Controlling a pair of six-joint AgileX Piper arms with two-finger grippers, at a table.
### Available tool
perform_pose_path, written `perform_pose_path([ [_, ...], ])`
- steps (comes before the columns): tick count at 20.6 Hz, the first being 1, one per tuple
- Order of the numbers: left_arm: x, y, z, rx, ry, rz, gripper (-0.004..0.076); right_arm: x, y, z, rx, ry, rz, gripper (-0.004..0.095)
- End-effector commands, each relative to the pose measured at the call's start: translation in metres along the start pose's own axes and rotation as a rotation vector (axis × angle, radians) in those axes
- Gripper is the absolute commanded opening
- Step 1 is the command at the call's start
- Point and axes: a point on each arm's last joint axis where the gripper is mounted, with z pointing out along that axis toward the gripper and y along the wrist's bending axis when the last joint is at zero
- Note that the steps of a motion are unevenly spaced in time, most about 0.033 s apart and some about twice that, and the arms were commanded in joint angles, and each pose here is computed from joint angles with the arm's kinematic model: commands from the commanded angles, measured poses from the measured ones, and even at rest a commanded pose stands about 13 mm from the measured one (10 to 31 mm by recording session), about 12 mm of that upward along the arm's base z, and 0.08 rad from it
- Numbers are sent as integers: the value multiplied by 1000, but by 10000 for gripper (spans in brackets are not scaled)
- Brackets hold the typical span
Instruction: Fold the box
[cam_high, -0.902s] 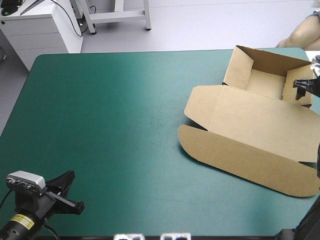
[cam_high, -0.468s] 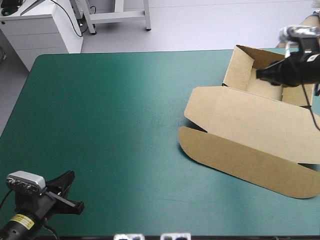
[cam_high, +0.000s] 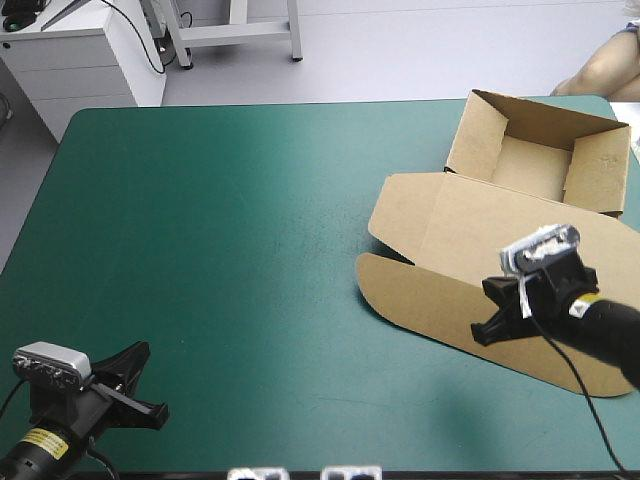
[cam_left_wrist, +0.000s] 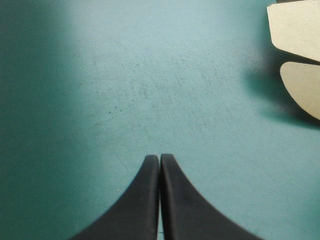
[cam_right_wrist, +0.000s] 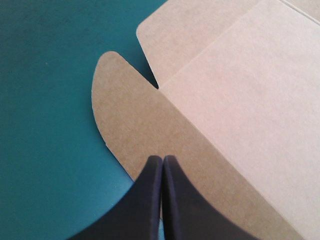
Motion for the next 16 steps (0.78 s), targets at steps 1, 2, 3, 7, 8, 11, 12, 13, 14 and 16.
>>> perform_pose_path([
  [1,-13,-1,-3,3,-82,0,-8,22,3,-9,89,-179,-3,-18],
  [2,-13,-1,-3,3,-82,0,-8,31,4,-8,100,-191,0,-18],
  [3,-13,-1,-3,2,-82,10,-8,47,6,-11,131,-239,-4,-18],
  [7,-12,-1,-3,0,-80,55,-8,86,15,-17,163,-327,-8,-18],
  [8,-12,-1,-3,0,-80,55,-8,90,16,-18,165,-337,-11,-18],
  [11,-12,-1,-3,0,-80,73,-8,106,20,-21,176,-374,-2,-18],
  [12,-12,-1,-3,-1,-80,79,-8,108,20,-23,181,-386,8,-18],
  [13,-12,-1,-2,-1,-78,80,-8,110,21,-25,192,-395,16,-18],
  [14,-11,-1,-2,-1,-76,80,-8,112,20,-27,200,-406,40,-18],
  [16,-5,0,2,-1,-55,75,-8,113,19,-27,213,-395,63,-18],
])
